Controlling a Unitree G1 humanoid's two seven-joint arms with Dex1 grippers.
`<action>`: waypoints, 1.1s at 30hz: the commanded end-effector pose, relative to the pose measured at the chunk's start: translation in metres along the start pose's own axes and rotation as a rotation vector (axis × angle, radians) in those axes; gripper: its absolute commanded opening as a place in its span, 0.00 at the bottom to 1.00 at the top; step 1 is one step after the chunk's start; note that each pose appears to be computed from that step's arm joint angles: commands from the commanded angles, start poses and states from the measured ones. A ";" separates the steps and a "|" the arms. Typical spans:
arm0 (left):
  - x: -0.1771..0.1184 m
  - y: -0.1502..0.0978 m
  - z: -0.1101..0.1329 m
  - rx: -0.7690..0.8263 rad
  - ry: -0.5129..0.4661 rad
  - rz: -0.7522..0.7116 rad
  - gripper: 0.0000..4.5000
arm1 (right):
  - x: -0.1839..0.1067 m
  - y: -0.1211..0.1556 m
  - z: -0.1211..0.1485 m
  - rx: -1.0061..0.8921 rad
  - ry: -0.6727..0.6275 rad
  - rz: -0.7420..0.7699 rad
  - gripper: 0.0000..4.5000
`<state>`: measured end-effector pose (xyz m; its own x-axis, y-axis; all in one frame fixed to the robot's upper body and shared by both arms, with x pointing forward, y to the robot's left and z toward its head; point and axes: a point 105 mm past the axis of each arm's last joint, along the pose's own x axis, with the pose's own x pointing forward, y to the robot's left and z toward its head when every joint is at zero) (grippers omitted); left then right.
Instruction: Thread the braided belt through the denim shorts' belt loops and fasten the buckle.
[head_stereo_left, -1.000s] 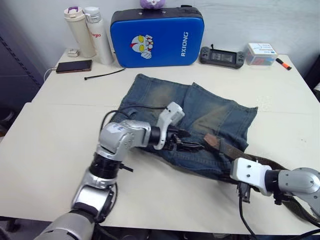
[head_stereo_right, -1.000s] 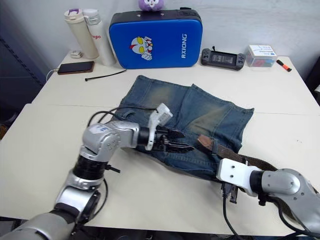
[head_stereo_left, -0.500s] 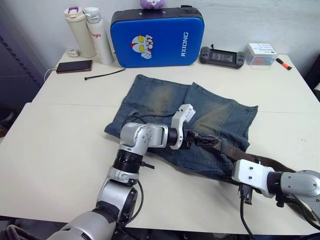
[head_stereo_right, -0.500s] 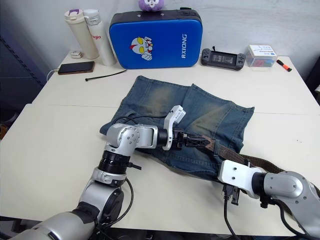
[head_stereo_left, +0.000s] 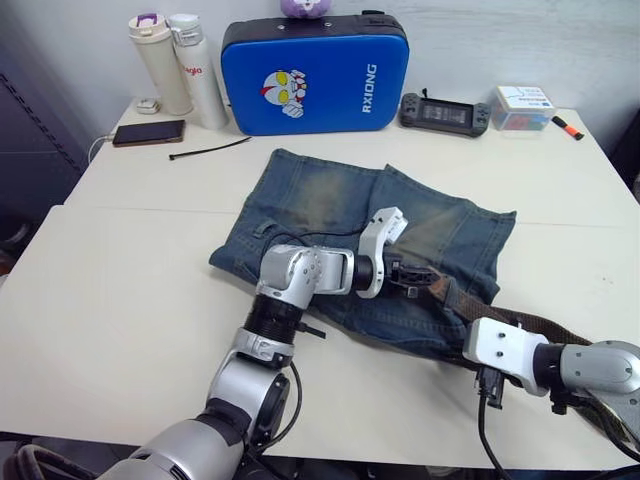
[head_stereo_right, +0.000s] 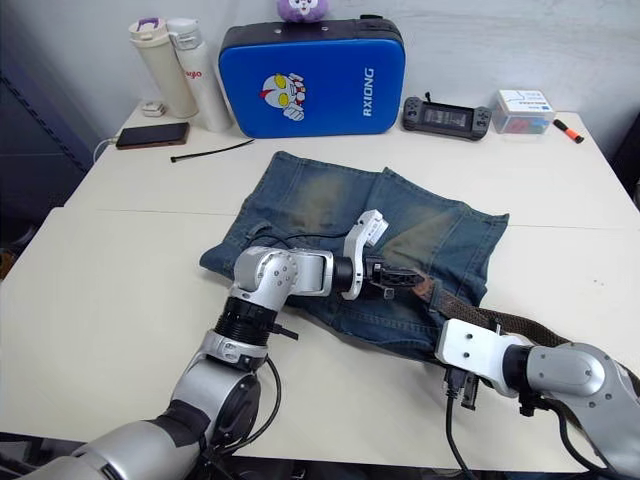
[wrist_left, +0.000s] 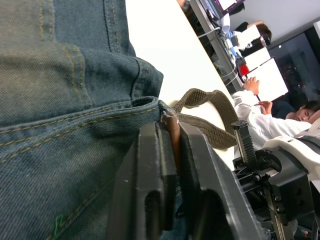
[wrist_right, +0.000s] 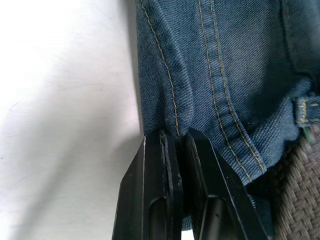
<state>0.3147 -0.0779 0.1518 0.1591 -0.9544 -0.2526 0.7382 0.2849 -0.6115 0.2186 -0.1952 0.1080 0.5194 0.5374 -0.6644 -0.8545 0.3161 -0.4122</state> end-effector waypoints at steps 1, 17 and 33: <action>-0.014 -0.012 0.016 0.044 -0.038 -0.027 0.01 | -0.002 -0.002 0.001 -0.008 0.001 -0.016 0.00; -0.127 0.023 0.023 0.047 -0.127 0.292 0.01 | -0.003 -0.019 -0.011 -0.039 0.035 0.008 0.00; -0.130 0.025 0.014 0.072 -0.098 0.273 0.69 | -0.022 -0.048 -0.031 -0.070 0.100 -0.040 0.00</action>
<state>0.3232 0.0346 0.1672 0.4145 -0.8442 -0.3398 0.6620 0.5359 -0.5239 0.2405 -0.2198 0.1136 0.5028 0.5218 -0.6891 -0.8632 0.2610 -0.4322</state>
